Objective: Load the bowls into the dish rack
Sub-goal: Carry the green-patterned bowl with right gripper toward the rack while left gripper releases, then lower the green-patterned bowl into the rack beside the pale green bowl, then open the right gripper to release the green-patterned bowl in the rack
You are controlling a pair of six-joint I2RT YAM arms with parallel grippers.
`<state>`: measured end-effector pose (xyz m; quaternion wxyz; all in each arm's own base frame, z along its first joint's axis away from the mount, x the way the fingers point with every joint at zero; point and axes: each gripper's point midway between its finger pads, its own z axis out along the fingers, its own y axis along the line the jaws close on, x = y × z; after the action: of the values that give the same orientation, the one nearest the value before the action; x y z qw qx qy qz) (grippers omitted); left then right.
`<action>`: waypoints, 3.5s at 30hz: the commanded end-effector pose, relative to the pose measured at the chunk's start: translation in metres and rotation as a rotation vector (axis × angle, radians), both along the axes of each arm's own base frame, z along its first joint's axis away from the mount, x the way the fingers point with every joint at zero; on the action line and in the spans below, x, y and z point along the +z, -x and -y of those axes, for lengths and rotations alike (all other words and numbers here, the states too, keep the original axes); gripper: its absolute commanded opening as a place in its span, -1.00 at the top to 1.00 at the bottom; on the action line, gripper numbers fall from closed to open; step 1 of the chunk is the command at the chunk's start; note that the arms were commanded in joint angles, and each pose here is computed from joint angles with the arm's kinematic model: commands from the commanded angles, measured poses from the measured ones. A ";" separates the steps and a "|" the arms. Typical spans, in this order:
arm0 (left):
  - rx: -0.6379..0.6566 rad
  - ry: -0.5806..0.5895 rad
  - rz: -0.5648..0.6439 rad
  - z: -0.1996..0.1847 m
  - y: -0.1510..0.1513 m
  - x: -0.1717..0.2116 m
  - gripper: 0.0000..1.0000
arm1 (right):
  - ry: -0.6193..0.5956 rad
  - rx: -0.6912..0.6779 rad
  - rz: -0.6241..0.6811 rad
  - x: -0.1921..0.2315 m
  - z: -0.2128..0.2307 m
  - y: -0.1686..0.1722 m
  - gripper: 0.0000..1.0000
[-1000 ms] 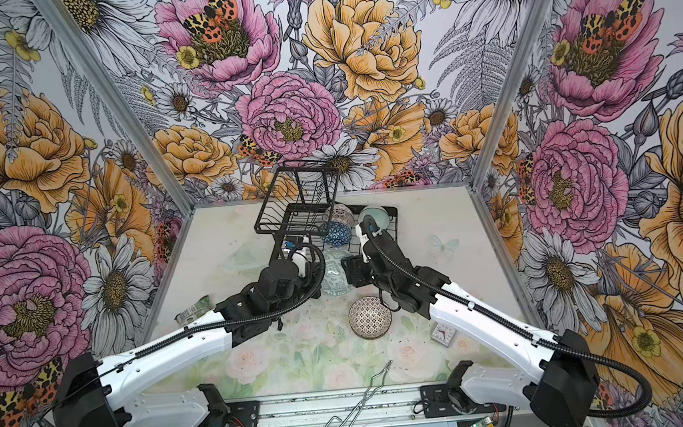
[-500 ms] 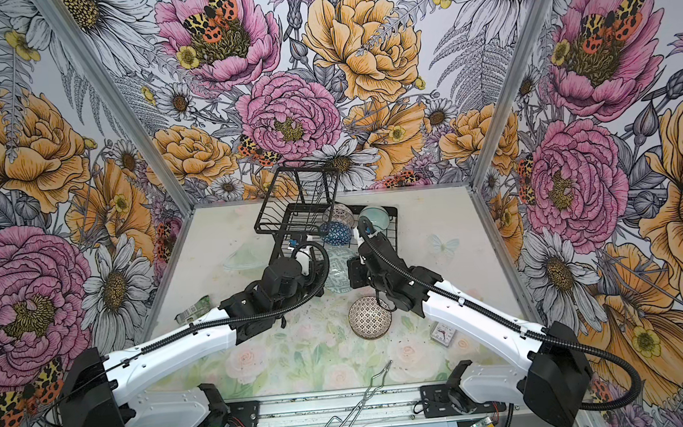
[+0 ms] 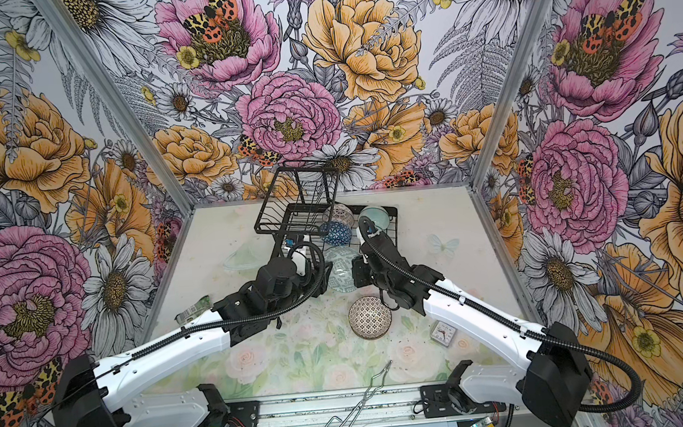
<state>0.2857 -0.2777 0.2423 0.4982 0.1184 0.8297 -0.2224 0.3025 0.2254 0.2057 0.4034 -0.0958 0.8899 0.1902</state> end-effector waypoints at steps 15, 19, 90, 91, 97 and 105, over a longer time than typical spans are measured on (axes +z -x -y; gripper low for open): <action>-0.003 -0.141 -0.063 -0.051 0.021 -0.014 -0.98 | 0.617 -0.003 0.414 0.039 0.069 -0.069 1.00; -0.004 -0.141 -0.076 -0.055 0.020 -0.019 -0.98 | 0.711 -0.056 0.558 0.055 0.084 -0.086 1.00; -0.071 -0.096 -0.142 -0.060 0.030 -0.037 -0.98 | 1.287 0.202 0.641 -0.088 0.079 -0.195 0.66; -0.070 -0.095 -0.142 -0.060 0.030 -0.036 -0.98 | 1.285 0.201 0.640 -0.087 0.079 -0.195 0.65; -0.066 -0.087 -0.139 -0.062 0.031 -0.035 -0.98 | 1.282 0.187 0.632 -0.081 0.083 -0.194 0.60; -0.071 -0.074 -0.136 -0.061 0.033 -0.032 -0.98 | 1.280 0.181 0.628 -0.078 0.083 -0.194 0.53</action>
<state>0.2554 -0.2180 0.2095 0.4290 0.1553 0.8658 -0.2052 0.4949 0.1468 0.1102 0.4785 -0.4576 0.6510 -0.3713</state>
